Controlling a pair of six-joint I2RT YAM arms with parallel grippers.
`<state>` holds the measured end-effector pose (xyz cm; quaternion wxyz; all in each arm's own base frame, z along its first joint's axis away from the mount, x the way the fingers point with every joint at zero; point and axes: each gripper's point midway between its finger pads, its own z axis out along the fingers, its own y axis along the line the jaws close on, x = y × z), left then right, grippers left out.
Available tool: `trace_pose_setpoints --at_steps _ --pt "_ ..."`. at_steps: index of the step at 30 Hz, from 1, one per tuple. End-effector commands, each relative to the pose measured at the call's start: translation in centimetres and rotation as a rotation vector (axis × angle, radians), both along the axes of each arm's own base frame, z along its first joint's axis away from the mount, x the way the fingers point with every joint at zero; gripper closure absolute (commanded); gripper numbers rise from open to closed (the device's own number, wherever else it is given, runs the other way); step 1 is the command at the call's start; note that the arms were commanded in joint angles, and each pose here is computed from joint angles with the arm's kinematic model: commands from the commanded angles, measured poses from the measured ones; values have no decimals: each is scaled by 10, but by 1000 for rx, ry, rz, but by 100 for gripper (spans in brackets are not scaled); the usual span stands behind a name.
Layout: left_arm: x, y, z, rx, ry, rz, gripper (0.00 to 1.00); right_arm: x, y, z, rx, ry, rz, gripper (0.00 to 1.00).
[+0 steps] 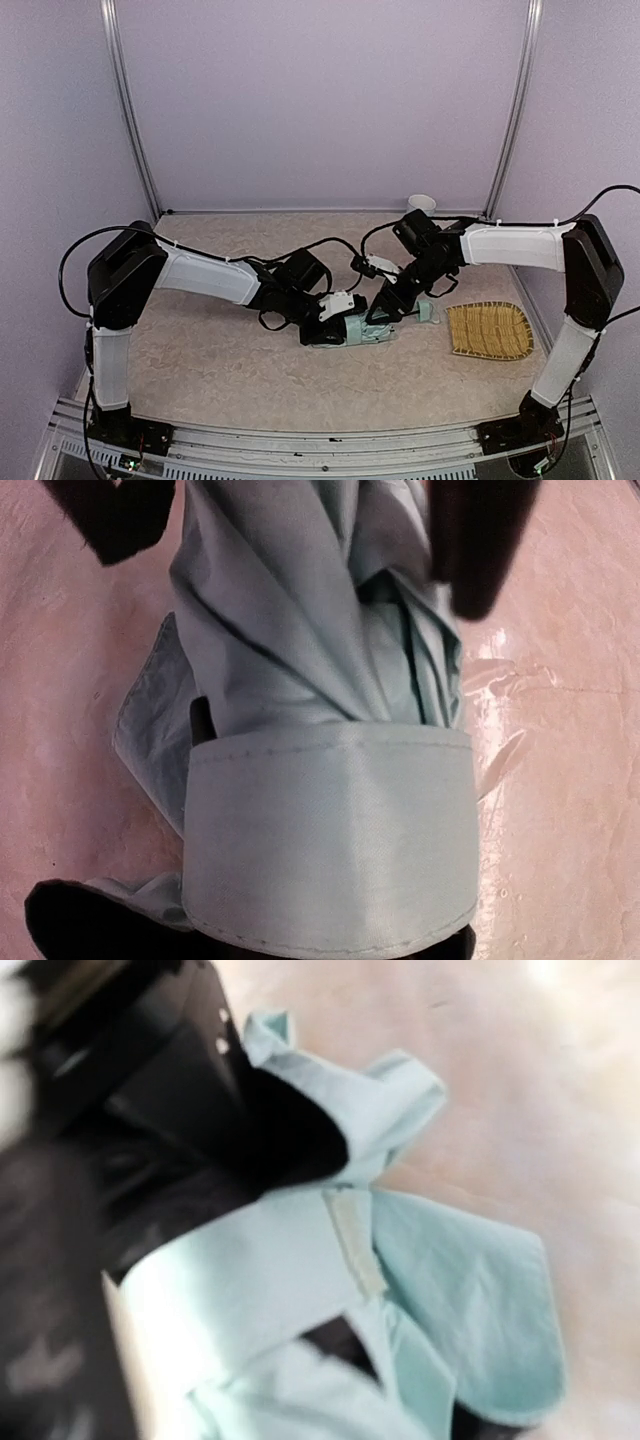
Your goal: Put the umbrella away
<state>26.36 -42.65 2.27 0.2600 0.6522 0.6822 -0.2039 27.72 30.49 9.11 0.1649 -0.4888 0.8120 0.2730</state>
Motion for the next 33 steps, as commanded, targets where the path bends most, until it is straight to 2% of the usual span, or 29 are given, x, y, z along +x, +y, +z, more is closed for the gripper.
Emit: trace_pose_setpoints --at_steps 1,8,13,17,19,23,25,29,33 --pt "-41 57 -85 231 397 157 100 16 -17 21 -26 -121 -100 32" --pt "-66 57 -83 182 653 229 100 28 -33 39 -25 -220 -209 29" --pt "-73 63 -90 231 719 209 100 9 -26 49 55 -306 -92 31" --pt "-80 69 -96 304 770 198 100 -31 3 71 152 -698 220 29" --pt "-82 71 -98 325 775 189 100 -50 8 65 164 -848 334 23" --pt "-92 78 -100 357 803 163 100 -46 11 45 88 -943 368 13" --pt "-95 81 -100 370 812 154 100 -45 16 27 22 -953 424 3" --pt "-100 83 -99 382 828 126 100 -38 23 -8 -111 -1008 506 1" --pt "-104 84 -96 380 848 96 100 -32 30 -21 -157 -1060 570 1"
